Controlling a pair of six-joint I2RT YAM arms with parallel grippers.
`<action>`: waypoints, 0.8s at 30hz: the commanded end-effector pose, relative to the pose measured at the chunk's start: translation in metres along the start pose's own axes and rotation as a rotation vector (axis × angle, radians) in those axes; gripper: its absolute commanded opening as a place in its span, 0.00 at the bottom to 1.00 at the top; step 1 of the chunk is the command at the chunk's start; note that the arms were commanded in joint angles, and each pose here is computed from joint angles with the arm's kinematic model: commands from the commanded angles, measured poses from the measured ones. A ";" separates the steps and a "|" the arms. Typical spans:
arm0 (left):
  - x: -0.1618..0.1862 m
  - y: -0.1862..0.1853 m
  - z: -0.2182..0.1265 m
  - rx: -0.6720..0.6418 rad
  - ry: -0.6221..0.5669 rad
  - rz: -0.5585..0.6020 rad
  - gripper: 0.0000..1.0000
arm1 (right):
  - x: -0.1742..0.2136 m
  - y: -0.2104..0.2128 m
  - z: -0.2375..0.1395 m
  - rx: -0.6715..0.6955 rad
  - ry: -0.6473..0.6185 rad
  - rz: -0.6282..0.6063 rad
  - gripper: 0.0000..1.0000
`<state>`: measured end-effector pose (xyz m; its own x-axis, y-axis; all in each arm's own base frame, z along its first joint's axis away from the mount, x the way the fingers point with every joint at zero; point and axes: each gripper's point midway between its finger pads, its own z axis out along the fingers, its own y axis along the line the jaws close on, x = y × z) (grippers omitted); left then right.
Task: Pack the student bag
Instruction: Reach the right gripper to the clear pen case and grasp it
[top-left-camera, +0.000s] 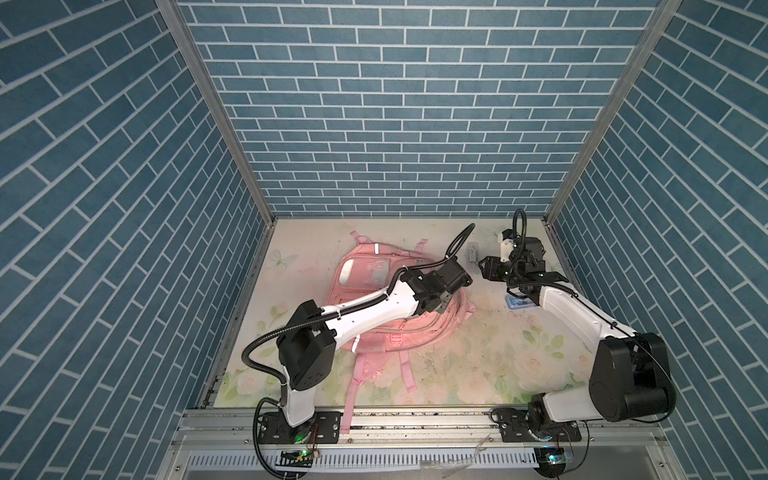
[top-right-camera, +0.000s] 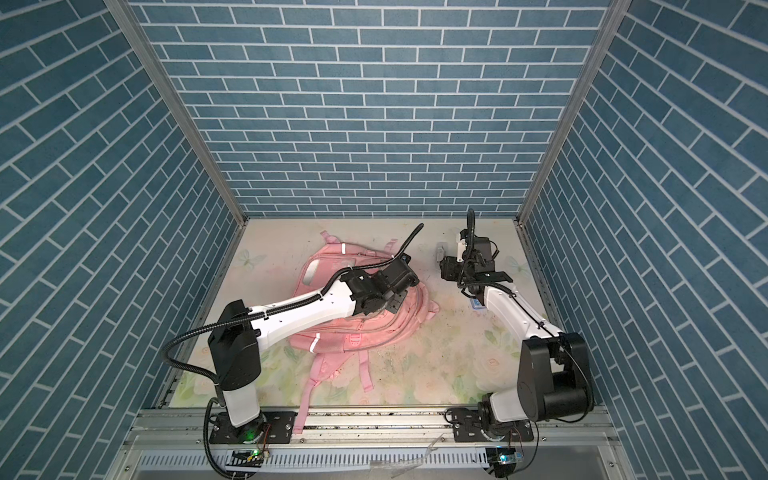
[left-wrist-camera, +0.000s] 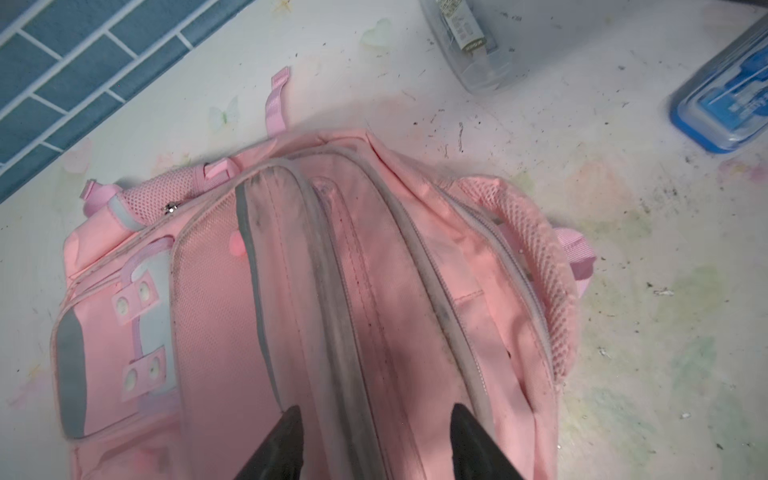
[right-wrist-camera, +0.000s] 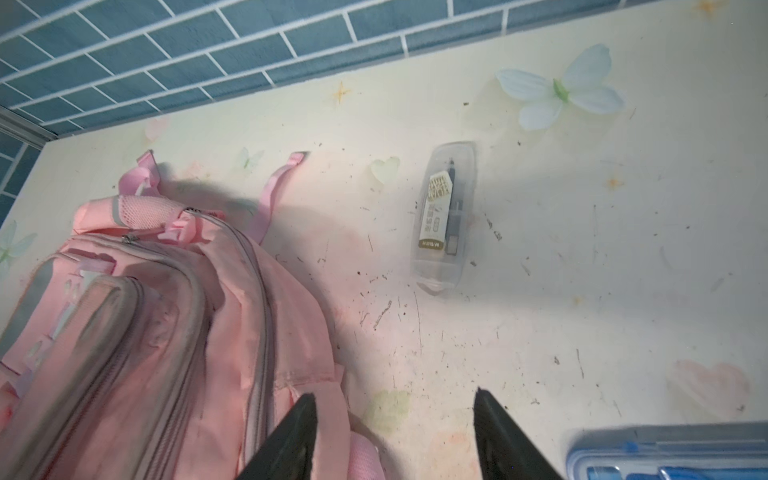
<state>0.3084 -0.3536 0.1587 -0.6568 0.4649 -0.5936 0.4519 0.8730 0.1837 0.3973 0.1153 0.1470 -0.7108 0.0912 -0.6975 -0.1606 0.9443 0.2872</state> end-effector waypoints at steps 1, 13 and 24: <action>-0.006 0.010 -0.008 -0.059 -0.011 -0.054 0.50 | 0.012 -0.004 0.008 -0.007 0.027 0.053 0.59; 0.002 0.006 -0.005 -0.050 0.026 -0.034 0.49 | 0.035 -0.009 0.023 -0.006 0.101 0.071 0.57; 0.014 0.001 0.014 -0.049 0.073 -0.018 0.42 | 0.038 -0.008 0.026 -0.016 0.118 0.083 0.54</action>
<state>0.3066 -0.3537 0.1469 -0.6916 0.4544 -0.5614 0.4284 0.8839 0.1877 0.3898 0.1189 0.1047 -0.7858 0.0971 -0.6108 -0.1347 0.9370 0.3222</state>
